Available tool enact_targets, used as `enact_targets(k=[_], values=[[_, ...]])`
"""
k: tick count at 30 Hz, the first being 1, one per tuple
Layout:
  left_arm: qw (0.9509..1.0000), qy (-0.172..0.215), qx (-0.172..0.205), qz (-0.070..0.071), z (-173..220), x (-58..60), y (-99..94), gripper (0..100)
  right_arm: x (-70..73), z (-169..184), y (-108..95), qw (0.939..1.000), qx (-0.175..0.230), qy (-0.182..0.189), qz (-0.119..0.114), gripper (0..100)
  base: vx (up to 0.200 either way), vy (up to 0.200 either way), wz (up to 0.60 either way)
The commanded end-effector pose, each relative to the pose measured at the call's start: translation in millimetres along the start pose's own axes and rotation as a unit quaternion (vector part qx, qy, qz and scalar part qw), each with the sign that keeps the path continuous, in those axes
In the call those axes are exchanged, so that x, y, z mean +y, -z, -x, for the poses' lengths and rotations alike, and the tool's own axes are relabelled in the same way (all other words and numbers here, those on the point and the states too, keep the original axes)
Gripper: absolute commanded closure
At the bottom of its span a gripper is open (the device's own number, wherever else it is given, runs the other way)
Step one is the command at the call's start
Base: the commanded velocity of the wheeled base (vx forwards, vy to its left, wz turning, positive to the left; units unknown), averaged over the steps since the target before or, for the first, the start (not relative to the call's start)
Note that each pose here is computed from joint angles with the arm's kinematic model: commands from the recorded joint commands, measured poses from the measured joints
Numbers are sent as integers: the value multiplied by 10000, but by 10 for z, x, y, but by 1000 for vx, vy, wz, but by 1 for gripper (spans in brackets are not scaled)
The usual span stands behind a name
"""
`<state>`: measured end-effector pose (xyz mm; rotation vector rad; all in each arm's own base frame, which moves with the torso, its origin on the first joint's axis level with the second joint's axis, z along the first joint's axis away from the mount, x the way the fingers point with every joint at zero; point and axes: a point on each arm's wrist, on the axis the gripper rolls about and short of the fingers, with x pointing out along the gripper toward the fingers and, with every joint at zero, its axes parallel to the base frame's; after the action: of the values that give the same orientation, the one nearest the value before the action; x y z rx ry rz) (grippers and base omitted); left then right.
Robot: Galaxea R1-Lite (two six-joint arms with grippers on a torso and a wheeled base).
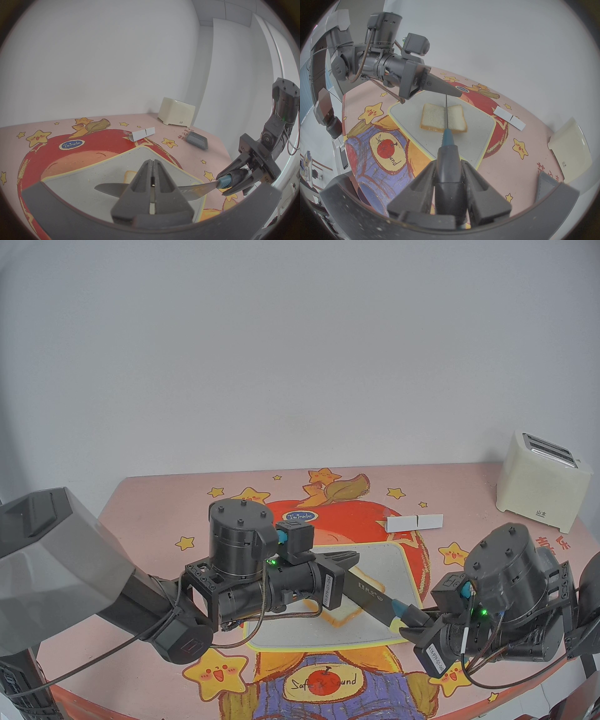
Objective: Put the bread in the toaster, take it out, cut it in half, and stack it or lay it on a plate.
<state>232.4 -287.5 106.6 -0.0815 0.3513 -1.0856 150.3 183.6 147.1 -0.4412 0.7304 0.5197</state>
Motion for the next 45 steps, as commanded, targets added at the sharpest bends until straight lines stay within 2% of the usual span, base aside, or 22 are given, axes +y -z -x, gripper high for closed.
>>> enact_targets(k=[1, 11, 19, 33, 42, 45], values=[[10000, -7, 7, 4, 10, 1, 9, 100, 8, -26, 22, 10000, 80, 6, 29, 100, 0, 0, 0], [9999, -25, 103, 28, 4, 13, 67, 100, -1, 16, -50, 10000, -94, -7, -31, 100, 0, 0, 0], [10000, -5, 0, 2, 13, 0, 4, 100, 8, -34, 60, 9999, 130, 10, 46, 100, 0, 0, 0], [10000, -20, 35, 11, 12, 4, 26, 100, -16, 58, 2, 10000, -96, -12, -25, 100, 0, 0, 0], [10000, -7, -31, -3, 13, 2, -14, 100, -3, 17, 67, 10000, 84, -3, 43, 100, 0, 0, 0], [10000, -14, 6, 6, 16, 5, 7, 100, -4, 25, 49, 10000, 33, -7, 25, 100, 0, 0, 0]])
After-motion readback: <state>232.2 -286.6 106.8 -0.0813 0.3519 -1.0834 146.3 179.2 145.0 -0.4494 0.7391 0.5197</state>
